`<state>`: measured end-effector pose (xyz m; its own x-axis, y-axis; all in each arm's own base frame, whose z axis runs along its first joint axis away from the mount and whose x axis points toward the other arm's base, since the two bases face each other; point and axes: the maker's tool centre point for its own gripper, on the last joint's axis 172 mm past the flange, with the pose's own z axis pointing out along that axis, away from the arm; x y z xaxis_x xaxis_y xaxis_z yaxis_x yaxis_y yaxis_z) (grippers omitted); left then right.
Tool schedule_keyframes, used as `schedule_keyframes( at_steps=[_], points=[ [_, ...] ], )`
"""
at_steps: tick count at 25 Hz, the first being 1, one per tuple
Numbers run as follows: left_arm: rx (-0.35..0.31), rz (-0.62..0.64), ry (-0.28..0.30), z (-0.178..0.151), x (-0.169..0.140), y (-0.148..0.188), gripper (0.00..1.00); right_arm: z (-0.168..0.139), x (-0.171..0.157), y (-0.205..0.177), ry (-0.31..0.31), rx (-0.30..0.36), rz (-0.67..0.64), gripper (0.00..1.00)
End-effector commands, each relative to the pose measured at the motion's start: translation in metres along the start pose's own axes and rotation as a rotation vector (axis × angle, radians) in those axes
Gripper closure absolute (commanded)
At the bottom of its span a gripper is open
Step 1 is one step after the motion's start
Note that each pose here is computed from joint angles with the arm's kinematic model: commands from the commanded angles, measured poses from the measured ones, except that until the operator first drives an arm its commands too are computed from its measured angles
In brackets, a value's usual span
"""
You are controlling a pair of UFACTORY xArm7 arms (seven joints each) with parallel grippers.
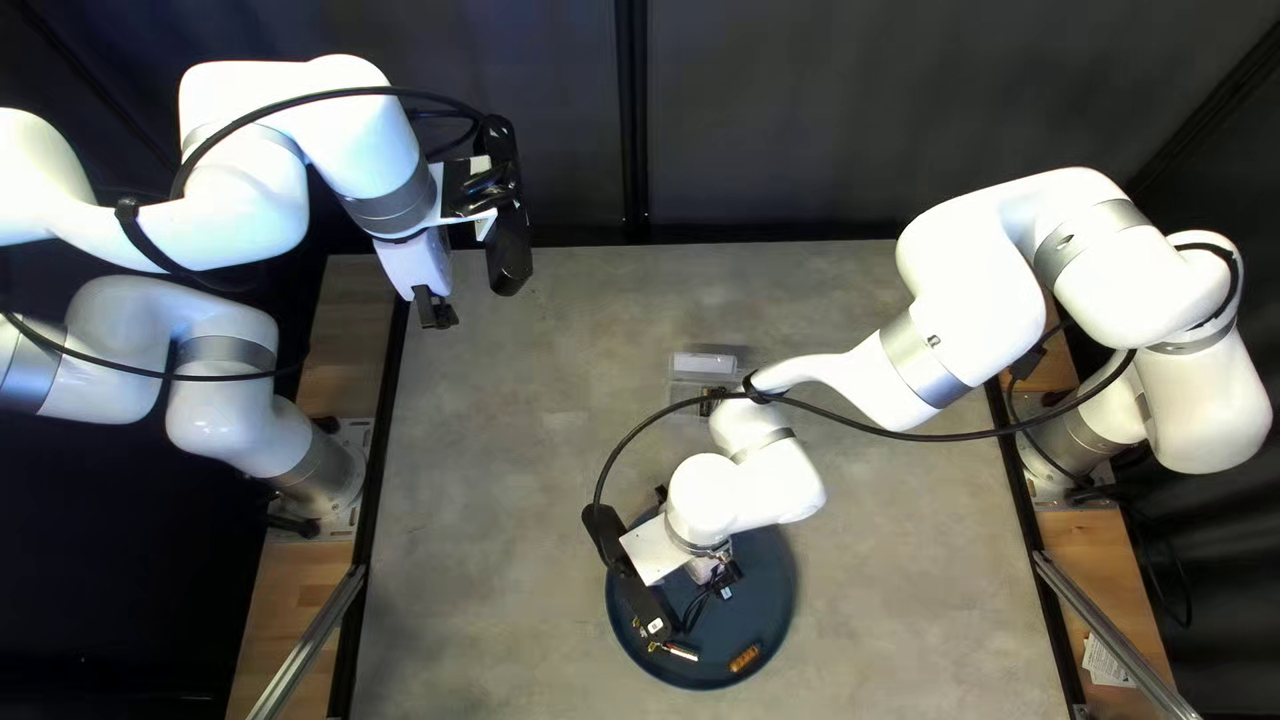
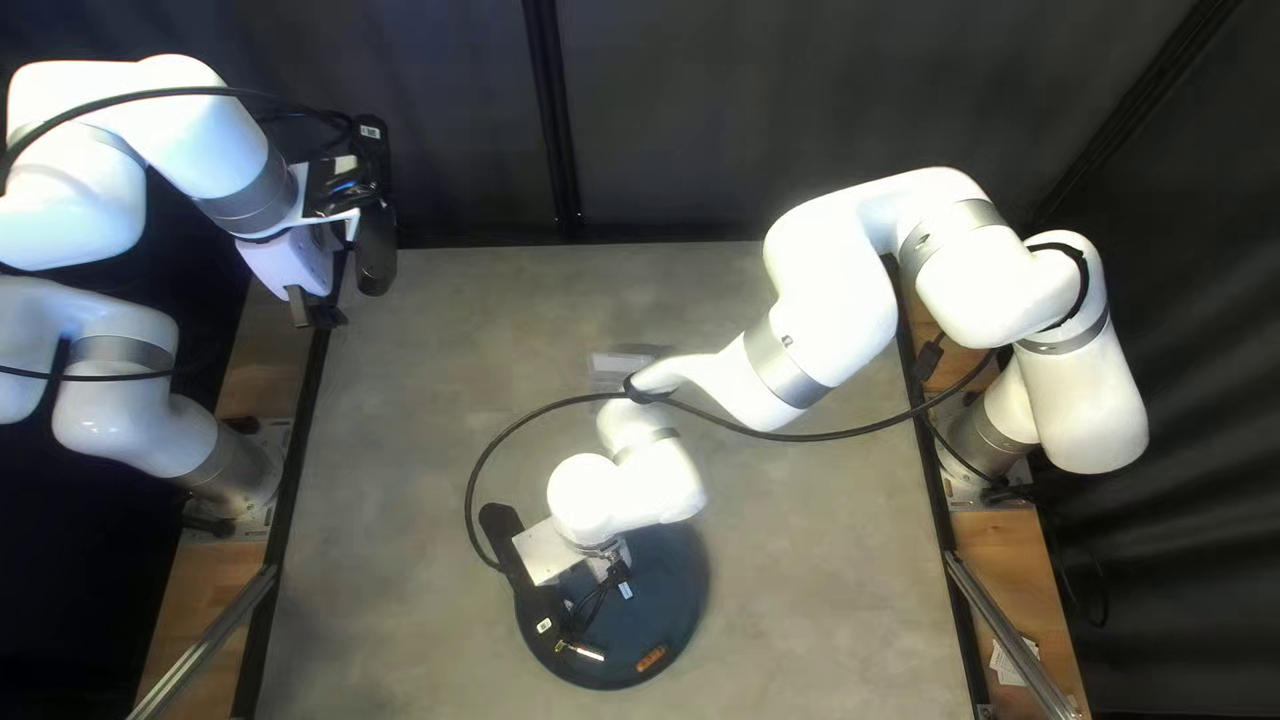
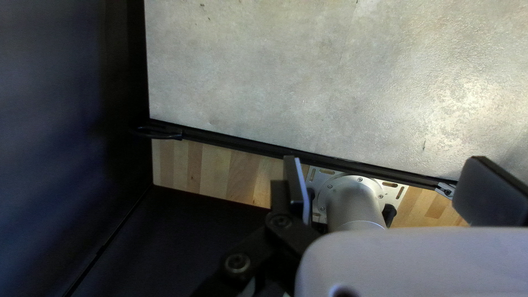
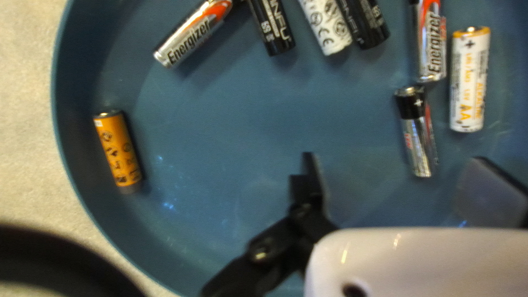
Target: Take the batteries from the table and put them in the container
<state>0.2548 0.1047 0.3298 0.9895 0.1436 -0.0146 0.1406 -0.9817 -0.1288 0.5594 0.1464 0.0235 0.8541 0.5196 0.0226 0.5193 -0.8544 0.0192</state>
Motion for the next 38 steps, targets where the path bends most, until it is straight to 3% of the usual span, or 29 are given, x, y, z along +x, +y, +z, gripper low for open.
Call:
schedule_keyframes(
  at_steps=[1, 10, 11, 12, 23, 28, 29, 30, 38],
  points=[
    [0.000, 0.000, 0.000, 0.000, 0.000, 0.000, 0.00, -0.011, 0.007, 0.000, 0.000, -0.008, -0.008, 1.00],
    [0.000, 0.000, 0.000, 0.000, 0.000, 0.000, 0.00, -0.026, 0.008, -0.015, -0.010, -0.019, 0.019, 1.00],
    [0.000, 0.000, 0.000, 0.000, 0.000, 0.000, 0.00, -0.025, 0.007, -0.019, -0.010, -0.017, 0.019, 0.57],
    [0.000, 0.000, 0.000, 0.000, 0.000, 0.000, 0.00, -0.024, 0.007, -0.021, -0.009, -0.016, 0.019, 0.00],
    [0.000, 0.000, 0.000, 0.000, 0.000, 0.000, 0.00, -0.010, 0.016, -0.037, 0.002, 0.007, -0.033, 0.00],
    [0.000, 0.000, 0.000, 0.000, 0.000, 0.000, 0.00, 0.001, 0.021, -0.031, -0.009, 0.013, -0.020, 0.11],
    [0.000, 0.000, 0.000, 0.000, 0.000, 0.000, 0.00, 0.003, 0.020, -0.029, -0.011, 0.014, -0.017, 0.34],
    [0.000, 0.000, 0.000, 0.000, 0.000, 0.000, 0.00, 0.004, 0.020, -0.028, -0.012, 0.015, -0.015, 1.00],
    [0.000, 0.000, 0.000, 0.000, 0.000, 0.000, 0.00, 0.001, 0.021, -0.027, -0.017, 0.015, -0.001, 1.00]
  ],
)
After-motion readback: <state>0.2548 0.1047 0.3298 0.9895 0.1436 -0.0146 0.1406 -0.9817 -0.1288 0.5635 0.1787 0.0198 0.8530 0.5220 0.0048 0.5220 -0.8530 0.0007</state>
